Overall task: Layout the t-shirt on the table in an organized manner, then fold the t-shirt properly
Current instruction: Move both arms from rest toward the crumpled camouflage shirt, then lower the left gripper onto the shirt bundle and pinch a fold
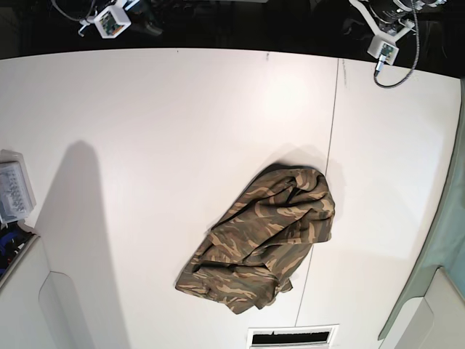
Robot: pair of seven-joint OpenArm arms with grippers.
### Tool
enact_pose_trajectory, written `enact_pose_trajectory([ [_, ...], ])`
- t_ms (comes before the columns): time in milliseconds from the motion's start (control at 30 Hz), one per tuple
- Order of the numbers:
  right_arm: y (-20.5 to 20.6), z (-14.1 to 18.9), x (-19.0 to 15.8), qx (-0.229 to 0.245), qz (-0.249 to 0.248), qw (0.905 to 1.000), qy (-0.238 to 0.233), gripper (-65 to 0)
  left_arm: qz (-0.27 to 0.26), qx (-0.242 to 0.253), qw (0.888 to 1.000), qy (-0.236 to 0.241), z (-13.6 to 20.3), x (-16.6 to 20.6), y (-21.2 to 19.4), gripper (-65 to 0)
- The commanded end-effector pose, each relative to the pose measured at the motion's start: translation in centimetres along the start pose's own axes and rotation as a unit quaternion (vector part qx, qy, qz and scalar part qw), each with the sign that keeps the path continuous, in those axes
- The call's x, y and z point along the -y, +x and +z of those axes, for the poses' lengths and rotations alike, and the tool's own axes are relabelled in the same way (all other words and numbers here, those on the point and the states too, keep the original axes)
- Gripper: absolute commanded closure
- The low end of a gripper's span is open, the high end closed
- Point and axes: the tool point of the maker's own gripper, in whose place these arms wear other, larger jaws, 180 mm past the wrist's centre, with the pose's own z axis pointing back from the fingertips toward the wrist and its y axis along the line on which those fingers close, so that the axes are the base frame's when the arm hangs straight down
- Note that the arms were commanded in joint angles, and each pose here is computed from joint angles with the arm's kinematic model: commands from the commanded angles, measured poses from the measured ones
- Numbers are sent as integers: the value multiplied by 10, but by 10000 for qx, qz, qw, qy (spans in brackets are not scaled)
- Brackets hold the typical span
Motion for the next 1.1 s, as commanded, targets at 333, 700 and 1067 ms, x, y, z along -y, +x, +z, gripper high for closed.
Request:
enact_pose_trajectory([
  [333, 146, -49, 75, 1423, 531, 9860, -685, -265, -822, 1478, 9851, 296, 18, -25, 120, -289],
  [700, 142, -134, 123, 1238, -699, 9809, -1324, -265, -1387, 2253, 9639, 291, -66, -33, 255, -307],
  [1067, 134, -177, 100, 1027, -1148, 9828, -1015, -265, -2680, 2705, 9228, 590, -88, -10, 360, -307],
])
